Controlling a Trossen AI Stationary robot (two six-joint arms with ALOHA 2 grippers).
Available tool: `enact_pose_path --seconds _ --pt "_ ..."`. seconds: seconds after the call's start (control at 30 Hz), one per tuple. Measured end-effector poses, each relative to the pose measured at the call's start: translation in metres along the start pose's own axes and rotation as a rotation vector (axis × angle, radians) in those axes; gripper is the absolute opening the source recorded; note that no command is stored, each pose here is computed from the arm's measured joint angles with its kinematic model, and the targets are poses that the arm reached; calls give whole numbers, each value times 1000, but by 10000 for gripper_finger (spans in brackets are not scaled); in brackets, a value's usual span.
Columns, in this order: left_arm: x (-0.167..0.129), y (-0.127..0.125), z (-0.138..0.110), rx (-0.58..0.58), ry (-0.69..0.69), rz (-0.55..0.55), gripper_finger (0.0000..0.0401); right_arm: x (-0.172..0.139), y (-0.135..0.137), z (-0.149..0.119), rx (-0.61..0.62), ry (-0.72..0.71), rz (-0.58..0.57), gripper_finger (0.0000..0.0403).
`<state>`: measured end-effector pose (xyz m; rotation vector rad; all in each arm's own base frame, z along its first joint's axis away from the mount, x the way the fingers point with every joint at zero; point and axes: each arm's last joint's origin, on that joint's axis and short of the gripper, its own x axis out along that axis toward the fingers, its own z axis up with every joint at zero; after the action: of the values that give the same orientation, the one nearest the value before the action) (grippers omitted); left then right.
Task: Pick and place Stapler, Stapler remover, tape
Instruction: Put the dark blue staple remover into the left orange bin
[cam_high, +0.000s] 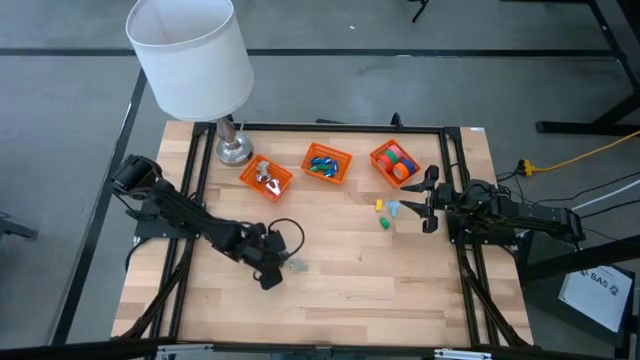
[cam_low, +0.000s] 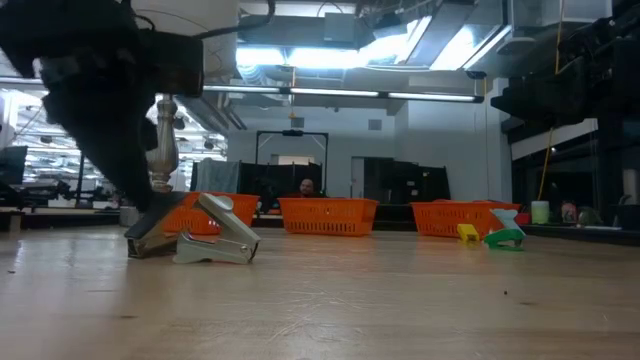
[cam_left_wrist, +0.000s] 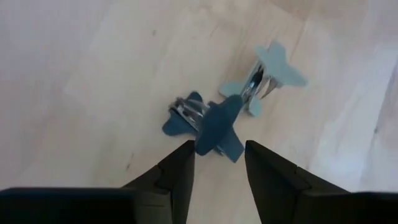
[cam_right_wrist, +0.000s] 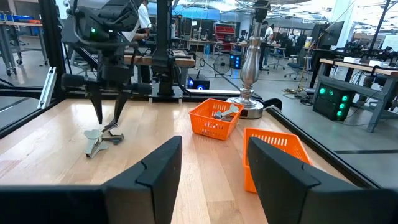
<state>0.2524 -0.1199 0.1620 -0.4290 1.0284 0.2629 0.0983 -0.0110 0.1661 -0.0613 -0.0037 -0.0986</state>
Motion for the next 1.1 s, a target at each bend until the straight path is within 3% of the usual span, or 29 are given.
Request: enact_pose_path --seconds 0.27,0.8,1.1 --pt "-13 4 4 -14 -77 39 118 0 0 0 0 0 0 188" --pt "1 1 2 -37 -59 47 87 0 0 0 0 0 0 188" --pt "0 0 3 -50 -69 34 16 0 0 0 0 0 0 188"
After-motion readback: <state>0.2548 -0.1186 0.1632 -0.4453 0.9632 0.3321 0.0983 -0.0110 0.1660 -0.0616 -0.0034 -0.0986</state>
